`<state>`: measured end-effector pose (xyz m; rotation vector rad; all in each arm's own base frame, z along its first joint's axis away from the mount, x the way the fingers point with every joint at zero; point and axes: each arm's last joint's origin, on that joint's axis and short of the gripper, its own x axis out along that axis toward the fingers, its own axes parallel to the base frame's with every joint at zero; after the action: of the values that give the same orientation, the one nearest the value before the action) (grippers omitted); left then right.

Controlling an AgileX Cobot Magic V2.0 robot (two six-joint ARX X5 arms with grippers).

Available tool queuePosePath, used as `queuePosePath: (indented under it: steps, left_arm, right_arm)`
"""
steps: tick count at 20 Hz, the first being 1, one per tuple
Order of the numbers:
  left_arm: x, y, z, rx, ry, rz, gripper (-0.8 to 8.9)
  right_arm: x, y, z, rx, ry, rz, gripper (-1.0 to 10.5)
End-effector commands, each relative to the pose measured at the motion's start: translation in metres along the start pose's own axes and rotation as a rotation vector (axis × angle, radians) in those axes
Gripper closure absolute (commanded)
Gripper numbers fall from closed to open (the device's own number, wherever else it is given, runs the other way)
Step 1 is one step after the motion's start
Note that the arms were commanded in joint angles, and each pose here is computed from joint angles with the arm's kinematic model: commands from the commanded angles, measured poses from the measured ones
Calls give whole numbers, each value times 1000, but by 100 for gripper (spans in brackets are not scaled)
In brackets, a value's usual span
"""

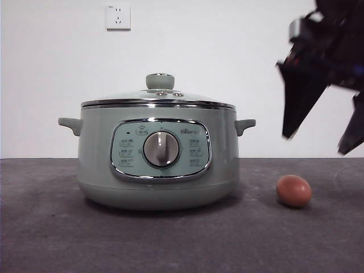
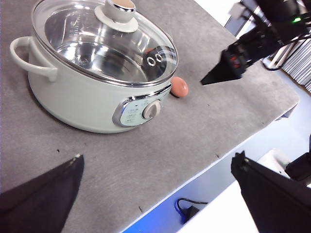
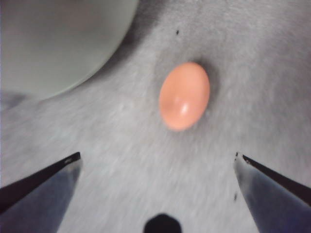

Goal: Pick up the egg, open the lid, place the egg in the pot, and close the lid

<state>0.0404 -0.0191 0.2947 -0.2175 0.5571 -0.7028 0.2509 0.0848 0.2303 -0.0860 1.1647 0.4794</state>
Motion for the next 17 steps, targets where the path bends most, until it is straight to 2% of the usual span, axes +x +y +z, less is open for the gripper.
queuePosePath:
  steps: [1, 9, 11, 14, 17]
  left_arm:
    - [0, 0, 1, 0, -5, -5, 181]
    - [0, 0, 1, 1, -6, -3, 181]
    - [0, 0, 1, 1, -6, -3, 181]
    - [0, 0, 1, 2, -6, 0, 181]
    - [0, 1, 1, 2, -6, 30, 181]
  right_arm:
    - [17, -1, 6, 4, 8, -37, 357]
    - [60, -5, 16, -9, 28, -103, 364]
    - [66, -4, 17, -12, 26, -98, 424]
    - [70, -4, 19, 5, 12, -97, 432]
    - [73, -5, 19, 7, 19, -97, 547]
